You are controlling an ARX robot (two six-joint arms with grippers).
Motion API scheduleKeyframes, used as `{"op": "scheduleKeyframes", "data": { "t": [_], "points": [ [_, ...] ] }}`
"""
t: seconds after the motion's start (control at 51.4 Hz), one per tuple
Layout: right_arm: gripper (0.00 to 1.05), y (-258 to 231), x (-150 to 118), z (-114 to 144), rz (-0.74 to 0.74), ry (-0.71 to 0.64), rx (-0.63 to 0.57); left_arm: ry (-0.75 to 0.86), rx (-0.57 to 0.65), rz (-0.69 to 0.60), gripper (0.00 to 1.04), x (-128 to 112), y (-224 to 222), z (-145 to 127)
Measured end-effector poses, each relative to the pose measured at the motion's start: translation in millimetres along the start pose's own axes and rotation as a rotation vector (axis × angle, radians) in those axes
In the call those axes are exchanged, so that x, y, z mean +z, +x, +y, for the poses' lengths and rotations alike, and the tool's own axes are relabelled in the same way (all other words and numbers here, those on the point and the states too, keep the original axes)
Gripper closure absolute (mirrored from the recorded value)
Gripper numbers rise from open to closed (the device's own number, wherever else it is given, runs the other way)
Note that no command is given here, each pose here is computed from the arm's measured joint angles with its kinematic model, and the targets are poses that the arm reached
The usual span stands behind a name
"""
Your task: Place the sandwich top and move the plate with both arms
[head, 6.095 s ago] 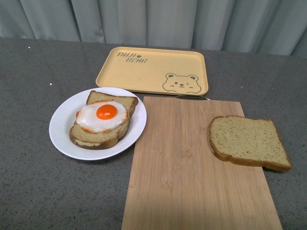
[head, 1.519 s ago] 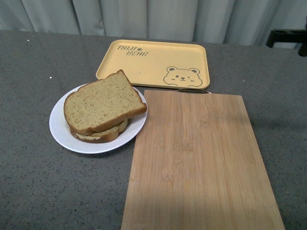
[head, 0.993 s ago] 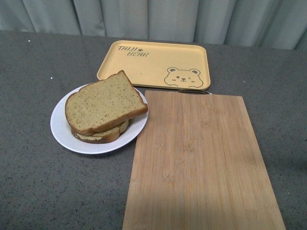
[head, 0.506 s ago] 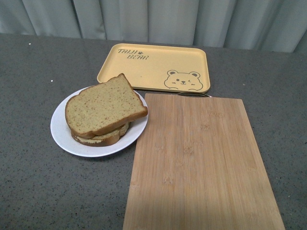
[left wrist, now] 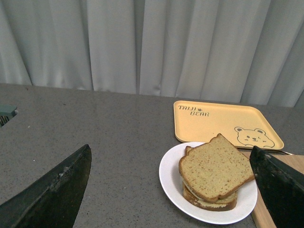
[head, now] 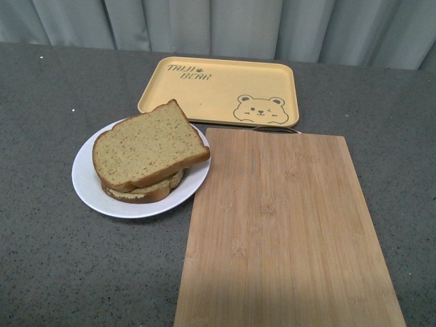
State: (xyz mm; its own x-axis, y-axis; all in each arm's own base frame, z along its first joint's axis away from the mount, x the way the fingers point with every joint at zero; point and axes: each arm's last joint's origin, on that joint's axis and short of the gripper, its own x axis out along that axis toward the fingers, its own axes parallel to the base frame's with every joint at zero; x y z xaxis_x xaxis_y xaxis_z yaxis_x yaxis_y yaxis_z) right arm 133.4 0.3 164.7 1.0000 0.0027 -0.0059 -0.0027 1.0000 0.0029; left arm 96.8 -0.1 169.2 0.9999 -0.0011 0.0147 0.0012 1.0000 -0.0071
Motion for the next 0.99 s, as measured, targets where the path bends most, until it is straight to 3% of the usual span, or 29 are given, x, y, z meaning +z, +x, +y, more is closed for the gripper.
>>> {"op": "scheduleKeyframes", "data": {
  "t": [0.993],
  "points": [
    [1.04,-26,3,0,-0.014,0.000,0.001,0.000,0.000,0.000,0.07,0,0,0]
  ]
}}
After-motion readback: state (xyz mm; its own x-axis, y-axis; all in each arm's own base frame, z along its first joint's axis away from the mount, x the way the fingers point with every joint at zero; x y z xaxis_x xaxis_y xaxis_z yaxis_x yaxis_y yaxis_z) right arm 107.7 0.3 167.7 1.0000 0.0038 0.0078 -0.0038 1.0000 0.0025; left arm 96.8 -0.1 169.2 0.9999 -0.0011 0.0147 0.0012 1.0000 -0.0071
